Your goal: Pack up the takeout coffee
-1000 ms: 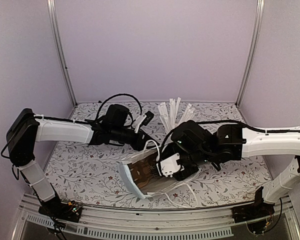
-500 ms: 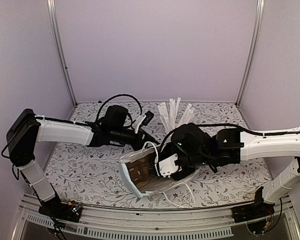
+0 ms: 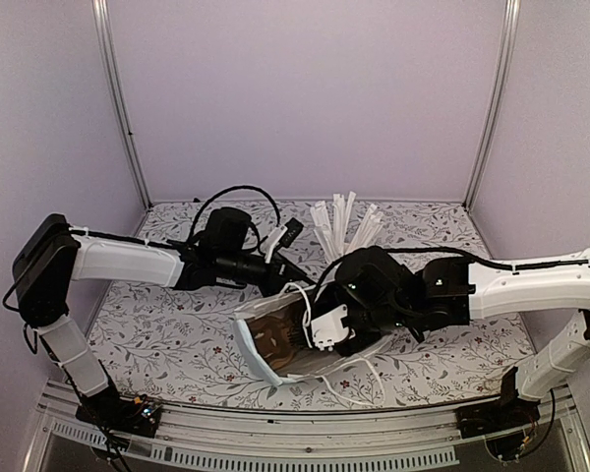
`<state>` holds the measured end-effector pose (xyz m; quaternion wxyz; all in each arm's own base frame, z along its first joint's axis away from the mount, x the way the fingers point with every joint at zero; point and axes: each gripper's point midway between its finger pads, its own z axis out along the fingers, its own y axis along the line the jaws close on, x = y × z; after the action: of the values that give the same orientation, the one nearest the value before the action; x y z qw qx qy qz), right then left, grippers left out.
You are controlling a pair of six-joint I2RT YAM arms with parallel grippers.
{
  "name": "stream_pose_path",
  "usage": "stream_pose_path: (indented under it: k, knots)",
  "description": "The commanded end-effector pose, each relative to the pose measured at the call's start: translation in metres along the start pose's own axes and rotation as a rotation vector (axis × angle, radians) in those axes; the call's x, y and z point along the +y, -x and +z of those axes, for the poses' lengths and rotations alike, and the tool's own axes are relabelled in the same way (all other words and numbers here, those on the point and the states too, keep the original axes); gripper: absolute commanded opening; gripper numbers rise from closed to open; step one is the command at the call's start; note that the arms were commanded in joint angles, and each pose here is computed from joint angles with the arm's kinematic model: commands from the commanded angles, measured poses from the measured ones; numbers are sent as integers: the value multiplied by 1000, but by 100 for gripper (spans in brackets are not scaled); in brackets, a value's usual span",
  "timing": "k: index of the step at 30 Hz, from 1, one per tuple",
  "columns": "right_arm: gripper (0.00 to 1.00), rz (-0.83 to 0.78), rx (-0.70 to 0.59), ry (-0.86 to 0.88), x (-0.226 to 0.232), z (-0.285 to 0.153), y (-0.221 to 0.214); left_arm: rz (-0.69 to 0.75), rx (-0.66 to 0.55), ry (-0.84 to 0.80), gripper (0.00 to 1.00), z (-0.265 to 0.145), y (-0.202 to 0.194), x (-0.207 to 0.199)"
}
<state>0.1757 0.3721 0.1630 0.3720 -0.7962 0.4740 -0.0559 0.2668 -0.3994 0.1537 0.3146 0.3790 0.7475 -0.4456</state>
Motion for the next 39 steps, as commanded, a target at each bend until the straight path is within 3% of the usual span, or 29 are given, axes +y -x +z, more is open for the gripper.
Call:
stream_pose_path:
  k: [1, 25, 36, 39]
  knots:
    - [51, 11, 12, 20, 6, 11, -5, 12, 17, -45, 64, 3, -10, -8]
    - [51, 74, 56, 271, 33, 16, 0, -15, 1, -32, 64, -13, -17, -6]
    - [50, 112, 111, 603, 77, 7, 2, -39, -51, 96, 64, -52, 4, 22]
    - [50, 153, 70, 647, 74, 0, 14, -34, -58, 114, 64, -61, 10, 24]
